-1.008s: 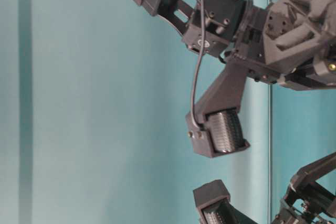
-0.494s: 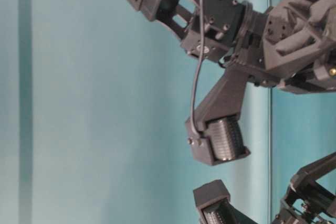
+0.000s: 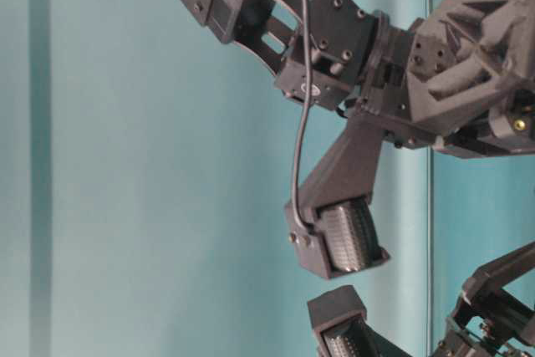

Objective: Insert the USB cable into the female connector supported by the left arm.
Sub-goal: 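Align the USB plug tip with the female connector opening, then push the USB plug into the female connector with the right gripper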

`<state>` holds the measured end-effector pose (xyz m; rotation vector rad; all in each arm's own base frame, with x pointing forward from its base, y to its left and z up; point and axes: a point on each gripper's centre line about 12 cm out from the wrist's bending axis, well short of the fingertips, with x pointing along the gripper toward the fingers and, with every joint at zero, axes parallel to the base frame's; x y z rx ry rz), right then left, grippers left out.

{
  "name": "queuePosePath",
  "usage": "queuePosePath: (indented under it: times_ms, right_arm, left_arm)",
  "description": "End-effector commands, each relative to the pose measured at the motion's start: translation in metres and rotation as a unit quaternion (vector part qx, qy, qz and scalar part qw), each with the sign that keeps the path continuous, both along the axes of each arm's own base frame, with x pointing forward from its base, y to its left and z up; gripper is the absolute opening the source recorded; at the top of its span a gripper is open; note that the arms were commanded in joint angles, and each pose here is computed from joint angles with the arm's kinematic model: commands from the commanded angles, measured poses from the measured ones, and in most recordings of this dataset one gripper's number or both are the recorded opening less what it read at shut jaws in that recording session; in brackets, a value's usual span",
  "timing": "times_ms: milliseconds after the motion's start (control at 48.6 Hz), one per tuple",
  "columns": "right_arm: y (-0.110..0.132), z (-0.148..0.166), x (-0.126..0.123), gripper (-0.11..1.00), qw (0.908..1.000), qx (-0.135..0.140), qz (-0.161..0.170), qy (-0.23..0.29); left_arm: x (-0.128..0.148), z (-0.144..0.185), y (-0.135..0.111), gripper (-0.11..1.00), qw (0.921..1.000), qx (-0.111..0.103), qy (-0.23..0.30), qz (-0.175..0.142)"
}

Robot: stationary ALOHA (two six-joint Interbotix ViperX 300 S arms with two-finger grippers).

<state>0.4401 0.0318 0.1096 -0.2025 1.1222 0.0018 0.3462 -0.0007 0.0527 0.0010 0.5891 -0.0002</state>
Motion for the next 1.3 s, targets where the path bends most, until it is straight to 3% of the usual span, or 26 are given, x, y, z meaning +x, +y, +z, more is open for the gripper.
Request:
queuePosePath:
  times_ms: [0,823,1276]
  right_arm:
    - [0.006,0.020,0.013,0.19,0.9995,0.003,0.006,-0.032]
    - [0.007,0.027,0.036,0.19,0.9987,0.003,0.005,-0.051]
    - [0.007,0.025,0.034,0.19,0.9991,0.001,0.003,-0.042]
  left_arm:
    - [0.006,0.005,0.008,0.89,0.9999,0.000,-0.011,0.013]
    - [0.009,0.007,0.008,0.89,0.9998,0.000,-0.015,0.012]
    - [0.012,0.008,0.007,0.89,0.9999,-0.001,-0.012,0.011]
